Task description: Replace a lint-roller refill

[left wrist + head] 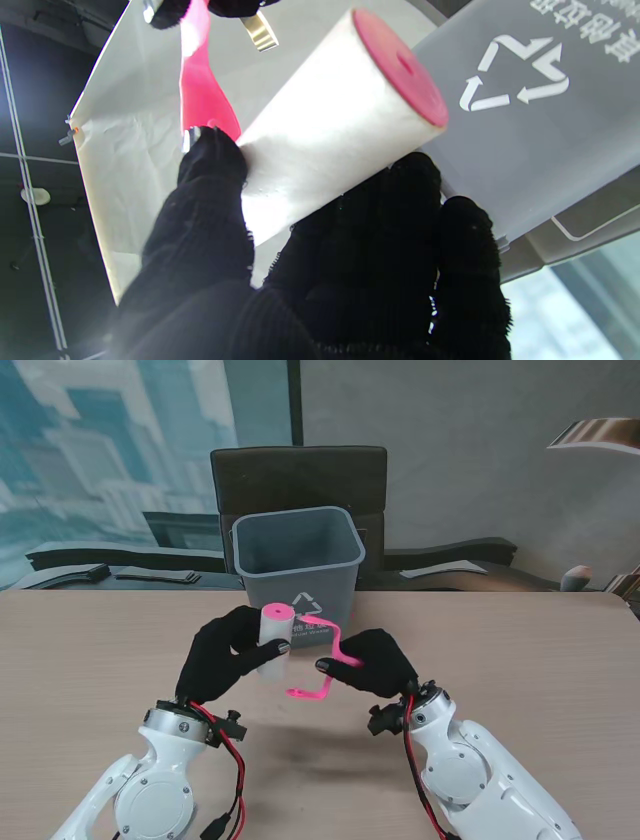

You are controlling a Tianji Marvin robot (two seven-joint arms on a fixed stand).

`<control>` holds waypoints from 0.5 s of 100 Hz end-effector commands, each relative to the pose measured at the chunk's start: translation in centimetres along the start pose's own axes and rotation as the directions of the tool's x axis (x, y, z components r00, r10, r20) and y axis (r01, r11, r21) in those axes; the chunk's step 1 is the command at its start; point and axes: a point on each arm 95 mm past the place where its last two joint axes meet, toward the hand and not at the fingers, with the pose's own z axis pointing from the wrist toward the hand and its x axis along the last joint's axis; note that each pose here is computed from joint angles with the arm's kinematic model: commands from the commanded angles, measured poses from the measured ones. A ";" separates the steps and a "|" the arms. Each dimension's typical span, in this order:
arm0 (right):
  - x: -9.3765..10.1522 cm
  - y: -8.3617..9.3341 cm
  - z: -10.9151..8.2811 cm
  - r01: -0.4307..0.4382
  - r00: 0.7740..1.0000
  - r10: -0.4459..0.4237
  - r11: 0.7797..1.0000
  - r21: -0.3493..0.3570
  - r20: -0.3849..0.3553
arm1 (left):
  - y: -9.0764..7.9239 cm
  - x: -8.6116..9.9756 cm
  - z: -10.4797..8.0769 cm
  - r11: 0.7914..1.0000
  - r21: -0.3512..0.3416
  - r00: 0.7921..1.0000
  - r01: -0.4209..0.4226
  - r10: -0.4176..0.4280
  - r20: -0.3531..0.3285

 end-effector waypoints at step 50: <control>0.3 0.0 0.1 0.039 0.998 -0.039 0.999 0.003 -0.039 | 1.5 1.5 0.1 0.986 -0.063 0.985 0.154 -0.148 0.092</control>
